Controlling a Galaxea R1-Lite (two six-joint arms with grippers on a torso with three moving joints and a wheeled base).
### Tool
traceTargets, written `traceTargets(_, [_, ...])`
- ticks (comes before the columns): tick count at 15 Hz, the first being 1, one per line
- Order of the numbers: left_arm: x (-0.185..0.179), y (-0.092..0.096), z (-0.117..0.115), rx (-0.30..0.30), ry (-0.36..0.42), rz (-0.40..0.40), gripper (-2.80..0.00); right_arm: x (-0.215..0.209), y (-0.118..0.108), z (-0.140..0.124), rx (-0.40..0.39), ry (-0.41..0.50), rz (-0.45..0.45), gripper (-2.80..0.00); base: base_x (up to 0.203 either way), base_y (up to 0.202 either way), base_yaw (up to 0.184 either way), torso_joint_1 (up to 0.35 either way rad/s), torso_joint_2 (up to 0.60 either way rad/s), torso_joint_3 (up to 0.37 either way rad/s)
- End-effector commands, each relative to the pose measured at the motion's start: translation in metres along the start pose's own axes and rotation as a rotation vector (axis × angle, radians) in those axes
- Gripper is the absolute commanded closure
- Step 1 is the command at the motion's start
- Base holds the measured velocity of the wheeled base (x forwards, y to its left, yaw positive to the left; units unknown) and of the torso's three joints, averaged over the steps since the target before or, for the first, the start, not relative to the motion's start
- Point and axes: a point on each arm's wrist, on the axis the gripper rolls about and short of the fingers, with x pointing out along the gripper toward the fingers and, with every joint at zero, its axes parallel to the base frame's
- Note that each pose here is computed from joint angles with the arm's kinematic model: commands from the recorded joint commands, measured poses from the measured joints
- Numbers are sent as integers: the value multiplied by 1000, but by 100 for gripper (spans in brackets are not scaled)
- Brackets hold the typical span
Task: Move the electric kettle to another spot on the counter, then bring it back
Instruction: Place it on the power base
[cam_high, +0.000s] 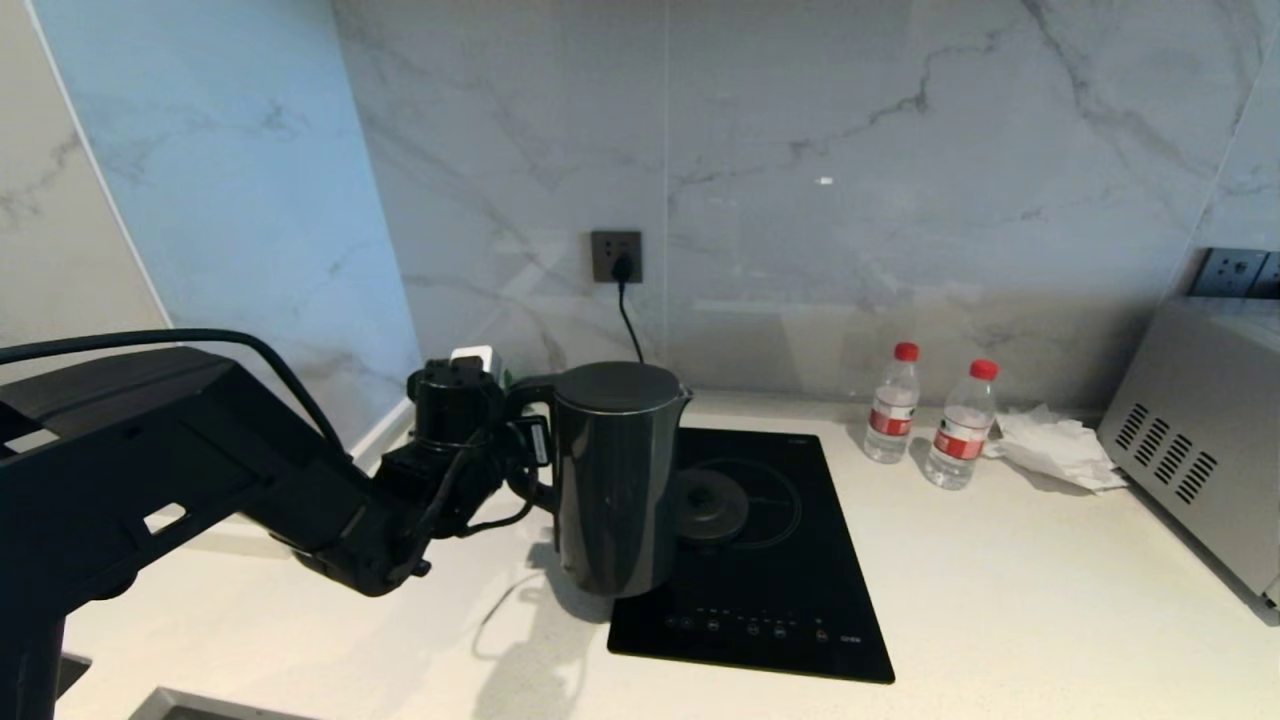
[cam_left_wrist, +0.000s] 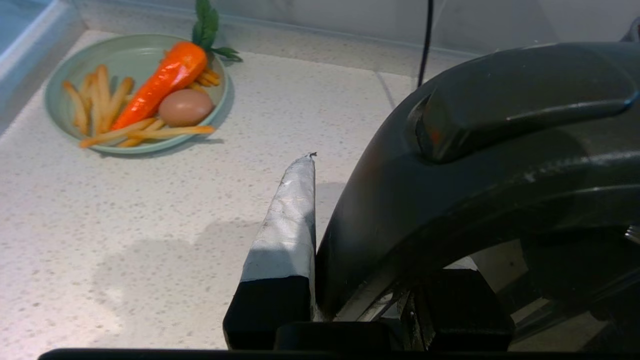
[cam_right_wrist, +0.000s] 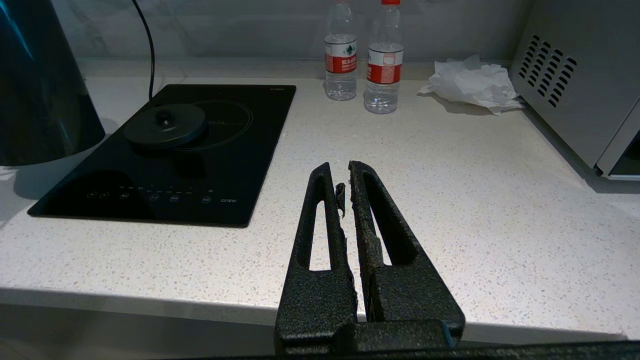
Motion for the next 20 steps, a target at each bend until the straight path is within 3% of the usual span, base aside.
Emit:
traceTargets(1, [0, -13, 9, -6, -18, -24, 0, 0, 0, 0, 0, 0, 0, 0, 0, 0, 0, 0, 0, 0])
traceTargets(7, [3, -46, 11, 4, -15, -58, 0, 0, 0, 0, 0, 0, 0, 0, 0, 0, 0, 0, 0, 0])
traceTargets(13, [15, -78, -1, -40, 16, -78, 0, 0, 0, 0, -2, 0, 0, 0, 0, 0, 0, 0, 0, 0])
traceTargets(20, [32, -92, -1, -58, -40, -36, 0, 0, 0, 0, 0, -1, 0, 0, 0, 0, 0, 0, 0, 0])
